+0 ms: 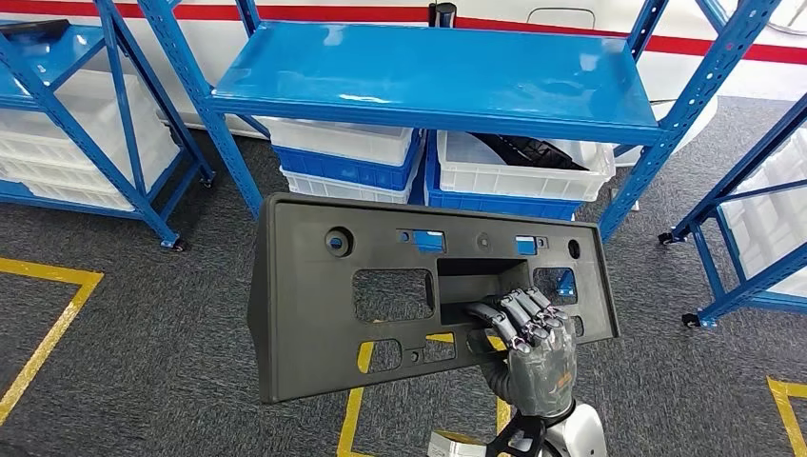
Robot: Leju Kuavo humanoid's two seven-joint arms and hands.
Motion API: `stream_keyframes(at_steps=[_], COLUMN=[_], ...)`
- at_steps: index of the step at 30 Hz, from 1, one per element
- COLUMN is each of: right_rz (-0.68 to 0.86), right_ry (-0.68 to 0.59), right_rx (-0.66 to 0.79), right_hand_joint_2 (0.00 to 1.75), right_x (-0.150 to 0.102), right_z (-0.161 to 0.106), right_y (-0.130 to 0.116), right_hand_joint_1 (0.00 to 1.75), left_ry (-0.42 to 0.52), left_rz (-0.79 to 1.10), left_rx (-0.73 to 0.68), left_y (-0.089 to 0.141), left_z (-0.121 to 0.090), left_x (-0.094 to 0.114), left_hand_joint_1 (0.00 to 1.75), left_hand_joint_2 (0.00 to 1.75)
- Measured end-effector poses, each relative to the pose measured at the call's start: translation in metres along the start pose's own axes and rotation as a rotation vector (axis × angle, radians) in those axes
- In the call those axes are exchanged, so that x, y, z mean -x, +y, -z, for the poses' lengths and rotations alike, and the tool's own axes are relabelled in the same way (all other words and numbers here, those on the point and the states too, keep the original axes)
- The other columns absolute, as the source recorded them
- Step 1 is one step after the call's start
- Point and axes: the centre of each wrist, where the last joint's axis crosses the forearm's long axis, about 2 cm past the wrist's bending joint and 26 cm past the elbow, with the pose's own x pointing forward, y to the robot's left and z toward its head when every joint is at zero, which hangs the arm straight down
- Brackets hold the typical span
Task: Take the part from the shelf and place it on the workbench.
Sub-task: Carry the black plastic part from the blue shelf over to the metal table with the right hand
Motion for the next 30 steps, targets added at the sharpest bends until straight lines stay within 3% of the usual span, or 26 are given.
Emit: stream_keyframes(at_steps=[30], right_rz=[-0.036], right_ry=[-0.019], right_rx=[0.004], right_hand_joint_2=[1.75], right_x=[-0.004], right_z=[-0.003], right_y=[-0.011], right_hand_joint_1=[1.75], left_ry=[0.000], left_rz=[0.001], left_rx=[0.013], left_y=[-0.002], left_z=[-0.001], left_x=[0.001], left_hand_joint_1=[0.00], left_hand_joint_2=[1.75])
